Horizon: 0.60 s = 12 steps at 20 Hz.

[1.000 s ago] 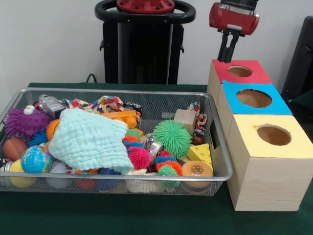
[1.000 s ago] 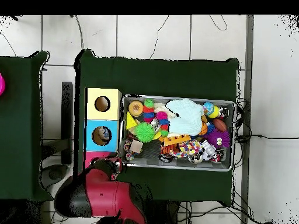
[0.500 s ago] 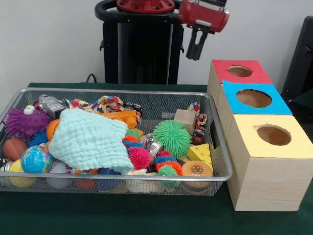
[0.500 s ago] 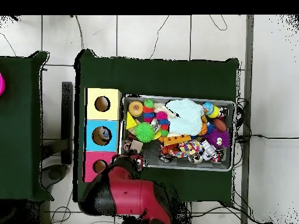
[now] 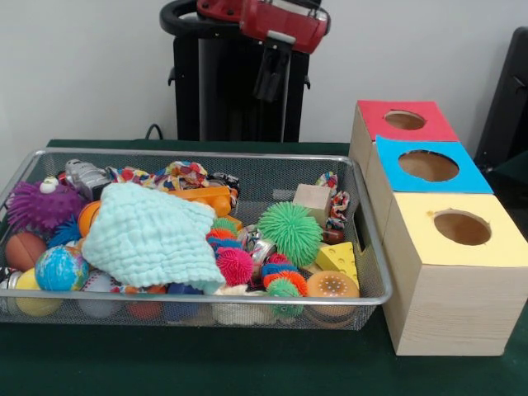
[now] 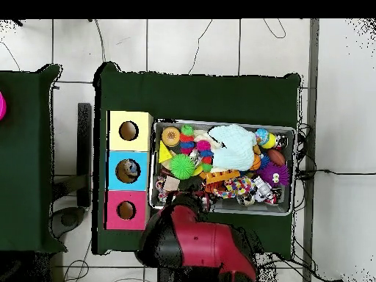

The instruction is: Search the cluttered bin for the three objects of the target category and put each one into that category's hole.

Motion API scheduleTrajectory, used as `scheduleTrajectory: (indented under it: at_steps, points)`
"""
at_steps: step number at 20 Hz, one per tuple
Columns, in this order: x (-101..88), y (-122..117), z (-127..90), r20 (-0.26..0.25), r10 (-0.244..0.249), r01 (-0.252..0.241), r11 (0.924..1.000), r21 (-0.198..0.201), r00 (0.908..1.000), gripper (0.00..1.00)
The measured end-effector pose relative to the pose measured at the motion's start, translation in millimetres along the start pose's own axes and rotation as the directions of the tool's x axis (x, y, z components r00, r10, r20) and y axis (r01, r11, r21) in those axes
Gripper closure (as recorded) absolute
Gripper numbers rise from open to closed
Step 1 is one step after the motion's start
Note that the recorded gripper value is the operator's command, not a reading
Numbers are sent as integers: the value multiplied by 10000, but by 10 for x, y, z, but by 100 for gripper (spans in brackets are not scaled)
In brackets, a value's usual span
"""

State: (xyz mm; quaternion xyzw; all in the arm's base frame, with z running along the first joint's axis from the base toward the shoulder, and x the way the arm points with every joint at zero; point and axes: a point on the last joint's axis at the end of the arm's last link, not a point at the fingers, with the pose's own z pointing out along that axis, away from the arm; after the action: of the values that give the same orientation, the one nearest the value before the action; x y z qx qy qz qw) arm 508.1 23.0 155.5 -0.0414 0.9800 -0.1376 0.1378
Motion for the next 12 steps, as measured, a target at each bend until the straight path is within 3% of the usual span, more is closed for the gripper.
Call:
scheduleTrajectory:
  at_steps: [12]
  points:
    - [-78,-555,395,221,-316,327,9981,-530,9993,100]
